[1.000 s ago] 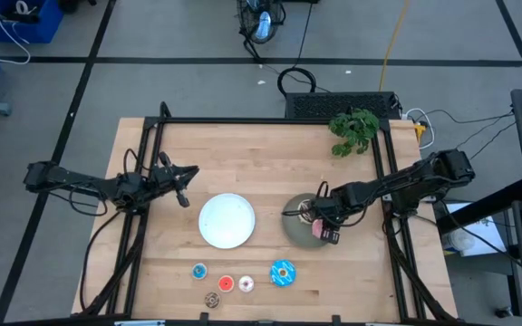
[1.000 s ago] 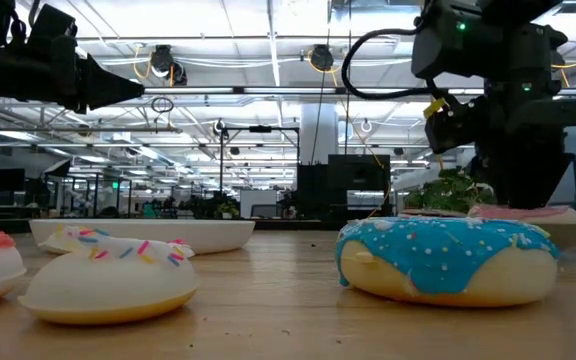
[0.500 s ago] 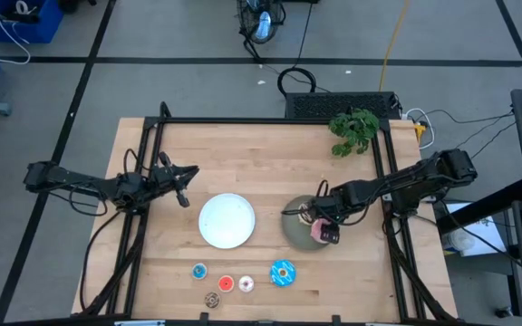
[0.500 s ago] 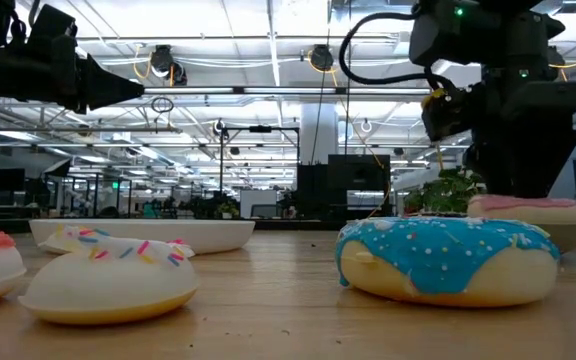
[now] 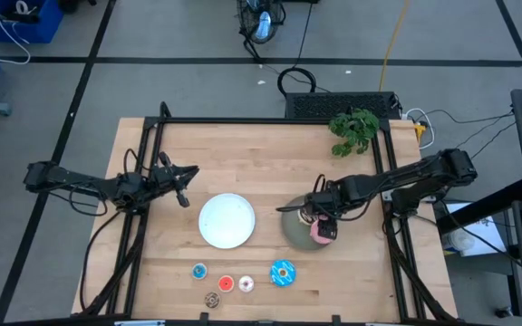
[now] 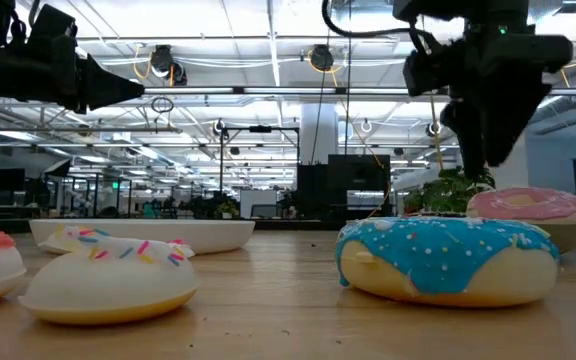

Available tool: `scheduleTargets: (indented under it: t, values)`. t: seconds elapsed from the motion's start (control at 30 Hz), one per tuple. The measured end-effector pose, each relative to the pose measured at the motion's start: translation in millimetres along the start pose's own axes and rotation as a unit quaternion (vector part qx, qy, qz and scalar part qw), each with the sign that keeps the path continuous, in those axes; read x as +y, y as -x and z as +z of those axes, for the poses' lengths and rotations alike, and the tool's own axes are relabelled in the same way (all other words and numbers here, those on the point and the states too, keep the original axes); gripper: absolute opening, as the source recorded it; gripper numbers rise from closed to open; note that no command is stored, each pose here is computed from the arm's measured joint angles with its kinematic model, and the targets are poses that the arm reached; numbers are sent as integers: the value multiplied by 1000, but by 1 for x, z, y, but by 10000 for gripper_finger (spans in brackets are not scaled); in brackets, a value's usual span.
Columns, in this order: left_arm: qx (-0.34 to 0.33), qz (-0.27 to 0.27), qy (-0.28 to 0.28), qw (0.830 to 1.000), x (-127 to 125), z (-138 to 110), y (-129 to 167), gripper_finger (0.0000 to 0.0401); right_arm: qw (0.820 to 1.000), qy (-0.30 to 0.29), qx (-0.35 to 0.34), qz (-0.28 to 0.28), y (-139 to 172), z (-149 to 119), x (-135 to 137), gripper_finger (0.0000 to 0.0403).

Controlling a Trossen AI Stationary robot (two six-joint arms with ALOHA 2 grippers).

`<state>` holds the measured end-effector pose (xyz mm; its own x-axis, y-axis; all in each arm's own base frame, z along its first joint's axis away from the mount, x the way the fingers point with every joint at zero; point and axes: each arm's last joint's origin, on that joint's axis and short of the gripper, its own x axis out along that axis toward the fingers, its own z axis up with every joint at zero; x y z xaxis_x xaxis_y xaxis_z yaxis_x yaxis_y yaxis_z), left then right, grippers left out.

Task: Pick & Place donuts
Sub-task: Put the large blue donut on the gray plate

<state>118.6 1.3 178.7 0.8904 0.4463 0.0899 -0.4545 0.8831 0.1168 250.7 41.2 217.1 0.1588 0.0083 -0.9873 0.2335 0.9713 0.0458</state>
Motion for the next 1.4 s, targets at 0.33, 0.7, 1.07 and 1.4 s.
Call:
scheduleTargets:
  t: [0.33,0.7,1.07,1.4]
  values:
    - [3,-1,-2,1000,0,-1,0,42,988,81,-127,-24,65,23,38,231]
    - [10,-2,14,1000,0,-2,0,42,978,143,-142,44,38,49,124,21]
    - [19,-3,14,1000,-1,-4,0,42,967,231,-97,47,-2,100,156,4]
    - [34,-5,2,999,-1,-7,0,42,964,229,-121,57,-6,103,164,1]
